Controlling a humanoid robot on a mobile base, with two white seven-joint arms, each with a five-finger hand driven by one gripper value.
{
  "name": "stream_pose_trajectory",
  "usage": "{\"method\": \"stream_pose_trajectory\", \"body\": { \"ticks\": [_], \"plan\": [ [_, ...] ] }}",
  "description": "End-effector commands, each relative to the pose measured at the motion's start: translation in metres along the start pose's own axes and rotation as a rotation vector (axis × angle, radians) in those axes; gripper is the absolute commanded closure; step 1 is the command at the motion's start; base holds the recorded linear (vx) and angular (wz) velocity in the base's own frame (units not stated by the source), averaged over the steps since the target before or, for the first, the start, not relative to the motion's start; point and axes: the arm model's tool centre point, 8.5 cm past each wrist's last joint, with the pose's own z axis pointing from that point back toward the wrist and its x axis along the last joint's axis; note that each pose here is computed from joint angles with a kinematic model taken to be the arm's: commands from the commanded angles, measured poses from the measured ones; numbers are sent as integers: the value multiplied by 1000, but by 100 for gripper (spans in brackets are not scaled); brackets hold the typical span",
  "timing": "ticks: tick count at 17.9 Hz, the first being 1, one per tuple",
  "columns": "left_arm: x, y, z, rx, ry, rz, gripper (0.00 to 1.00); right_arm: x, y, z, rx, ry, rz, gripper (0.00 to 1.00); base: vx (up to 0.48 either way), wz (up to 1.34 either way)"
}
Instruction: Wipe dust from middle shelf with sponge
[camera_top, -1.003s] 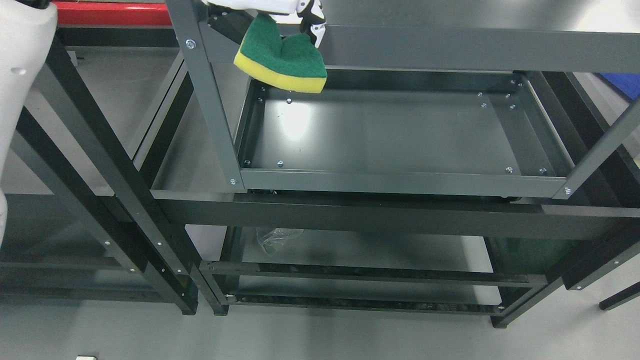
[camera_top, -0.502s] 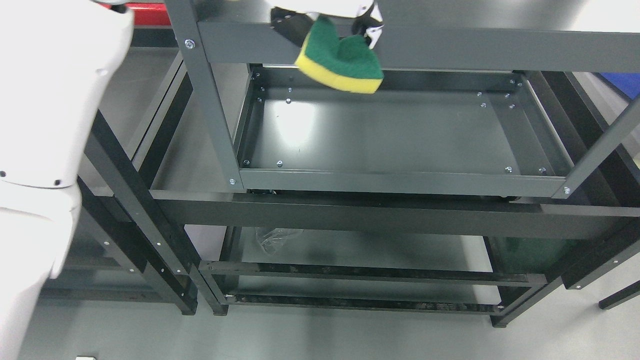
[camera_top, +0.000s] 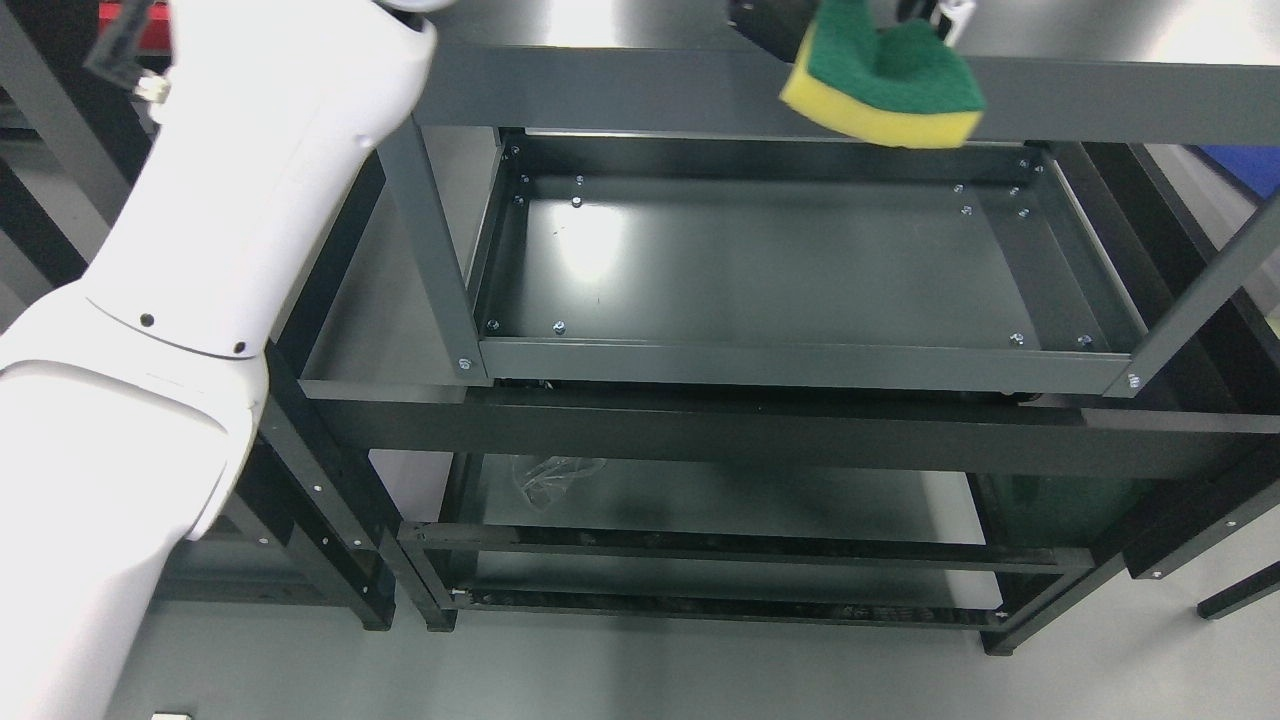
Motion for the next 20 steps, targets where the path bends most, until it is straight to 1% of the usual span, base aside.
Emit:
{"method": "stream_pose_trajectory", "body": {
  "ticks": [1, 3, 5, 6, 7, 9, 12, 16, 17, 20],
  "plan": [
    [32, -64, -77, -181, -73, 142, 98, 10, -10, 0, -14, -22, -3, 0, 0, 0],
    [39, -77, -87, -189, -78, 245, 98, 10, -10, 0, -14, -22, -3, 0, 0, 0],
    [40, -82, -90, -190, -70, 307, 98, 10, -10, 0, -14, -22, -3, 0, 0, 0],
    [42, -80, -91, -169, -77, 331, 98, 10, -10, 0, -14, -22, -3, 0, 0, 0],
    [44, -74, -93, -106, -81, 392, 98, 10, -10, 0, -14, -22, -1, 0, 0, 0],
    [45, -73, -98, -29, -61, 484, 98, 10, -10, 0, -14, -22, -3, 0, 0, 0],
    [56, -76, -104, 7, -112, 564, 98, 10, -10, 0, -14, -22, -3, 0, 0, 0],
    [82, -92, -116, 12, -209, 727, 97, 10, -10, 0, -14, -22, -3, 0, 0, 0],
    [90, -103, -119, -8, -226, 751, 96, 10, -10, 0, -14, -22, -3, 0, 0, 0],
    [118, -167, -121, -32, -266, 906, 94, 10, -10, 0, -14, -22, -1, 0, 0, 0]
  ]
}}
